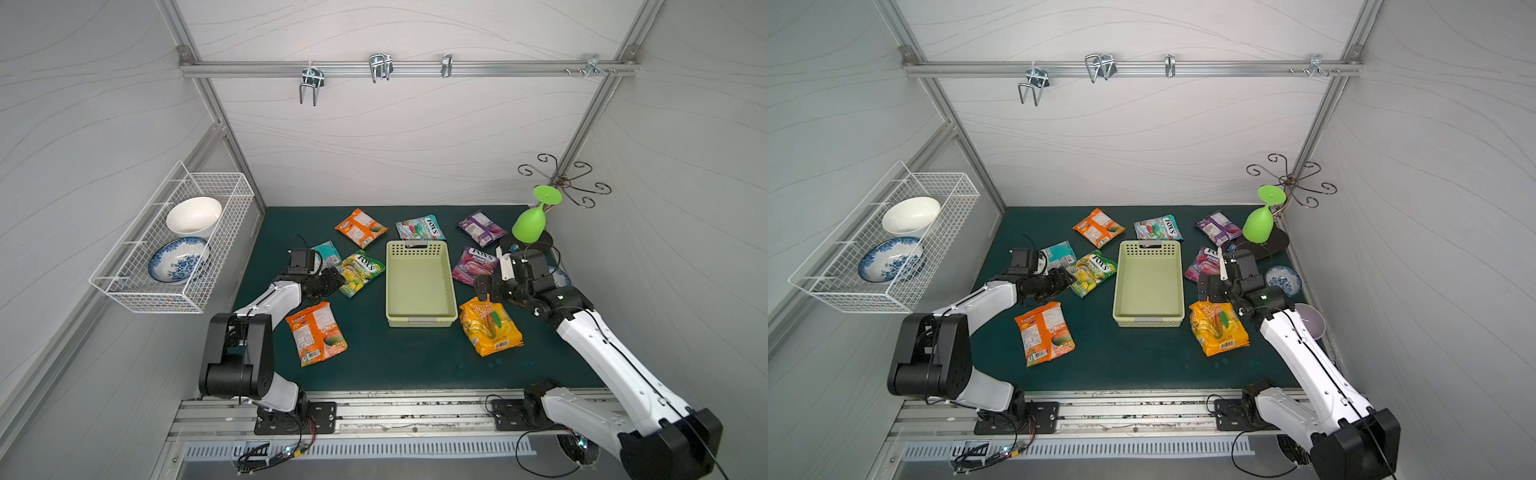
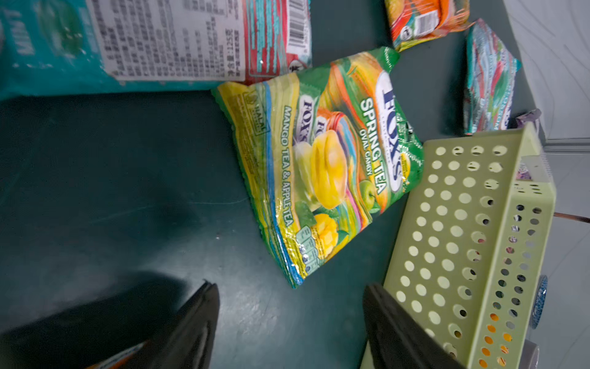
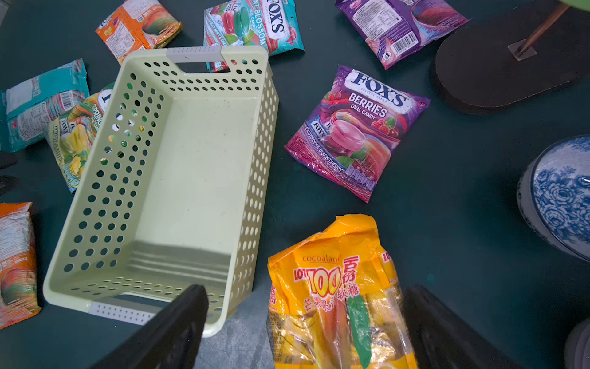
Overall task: Put the candies in the basket
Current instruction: Pick up the candy at the center of the board.
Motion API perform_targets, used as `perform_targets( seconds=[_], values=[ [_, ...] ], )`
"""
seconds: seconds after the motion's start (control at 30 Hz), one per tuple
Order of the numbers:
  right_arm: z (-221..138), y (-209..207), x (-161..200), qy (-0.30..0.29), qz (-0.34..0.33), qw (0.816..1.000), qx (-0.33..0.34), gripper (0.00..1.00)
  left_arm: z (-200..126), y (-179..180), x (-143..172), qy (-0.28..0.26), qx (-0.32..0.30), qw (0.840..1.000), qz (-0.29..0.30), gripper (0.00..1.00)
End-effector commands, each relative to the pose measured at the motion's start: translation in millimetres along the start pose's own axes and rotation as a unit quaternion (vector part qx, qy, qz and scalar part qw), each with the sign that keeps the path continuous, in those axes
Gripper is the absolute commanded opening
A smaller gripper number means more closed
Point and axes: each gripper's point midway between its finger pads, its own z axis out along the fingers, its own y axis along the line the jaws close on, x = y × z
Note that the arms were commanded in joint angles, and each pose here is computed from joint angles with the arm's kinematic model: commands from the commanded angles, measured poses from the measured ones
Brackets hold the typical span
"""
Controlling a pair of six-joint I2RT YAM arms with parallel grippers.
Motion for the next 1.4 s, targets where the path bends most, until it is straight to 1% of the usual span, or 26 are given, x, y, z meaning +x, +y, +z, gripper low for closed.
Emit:
perform_targets(
  seconds=[0.0, 0.07, 0.17, 0.3, 0.4, 0.47, 0.57, 0.67, 0.77, 0.87, 0.93, 1.03, 1.07, 1.17, 1.27, 1.37],
  values=[
    [-1.5, -5.0, -4.0, -0.009, -0.005, 1.0, 0.013, 0.99, 4.0, -10.2, -12.8, -0.003, 0.01, 1.0, -0.007, 0.72],
    [-1.0, -6.7, -2.7, -0.006, -0.004, 1.0, 0.018, 0.99, 8.2, -10.8, -13.7, 0.003, 0.01, 1.0, -0.007, 0.68],
    [0.4, -3.4, -1.5, -0.009, -0.003, 1.0, 0.007, 0.99, 19.4, -8.4, -12.2, 0.016, 0.011, 1.0, -0.021, 0.62],
    [-0.4, -6.5, -3.4, -0.006, -0.005, 1.0, 0.017, 0.99, 24.9, -5.0, -13.8, 0.026, -0.003, 0.999, -0.021, 0.58],
    [1.3, -3.2, -0.6, -0.007, -0.003, 1.0, 0.006, 0.99, 35.4, -0.9, -11.3, 0.037, -0.006, 0.999, -0.032, 0.56],
    [0.4, -4.9, -2.7, -0.009, -0.005, 1.0, 0.012, 0.99, 38.9, 0.5, -12.4, 0.043, -0.011, 0.998, -0.034, 0.54],
    [-1.1, -6.8, -2.9, -0.006, -0.005, 1.0, 0.018, 0.99, 40.9, 4.4, -13.3, 0.048, -0.025, 0.998, -0.033, 0.45],
    [-1.6, -3.8, -1.5, -0.012, -0.003, 1.0, 0.007, 0.99, 48.2, 9.2, -9.8, 0.057, -0.028, 0.997, -0.044, 0.36],
    [-3.4, -6.8, -4.1, -0.01, -0.006, 1.0, 0.018, 0.99, 45.6, 13.0, -11.8, 0.053, -0.04, 0.997, -0.038, 0.3],
    [-1.9, -5.2, -1.7, -0.009, -0.004, 1.0, 0.012, 0.99, 50.9, 19.1, -11.3, 0.058, -0.043, 0.996, -0.049, 0.23],
    [-2.4, -4.1, -1.7, -0.012, -0.004, 1.0, 0.008, 0.99, 52.1, 21.0, -12.2, 0.06, -0.046, 0.996, -0.053, 0.16],
    [-5.4, -7.9, -4.2, -0.01, -0.007, 1.0, 0.021, 0.99, 43.5, 16.7, -18.2, 0.05, -0.042, 0.997, -0.048, 0.07],
    [-5.6, -7.9, -3.5, -0.011, -0.005, 1.0, 0.02, 0.99, 41.6, 14.9, -19.3, 0.046, -0.039, 0.997, -0.046, 0.0],
    [-5.2, -5.4, -1.3, -0.017, -0.004, 1.0, 0.011, 0.99, 41.3, 14.2, -20.9, 0.043, -0.037, 0.997, -0.043, 0.0],
    [-7.7, -8.5, -4.3, -0.015, -0.007, 1.0, 0.022, 0.99, 28.7, 9.0, -29.4, 0.028, -0.038, 0.998, -0.027, 0.0],
    [-8.1, -7.3, -2.8, -0.017, -0.005, 1.0, 0.019, 0.99, 19.5, -0.1, -35.2, 0.011, -0.024, 1.0, -0.01, 0.0]
  ],
)
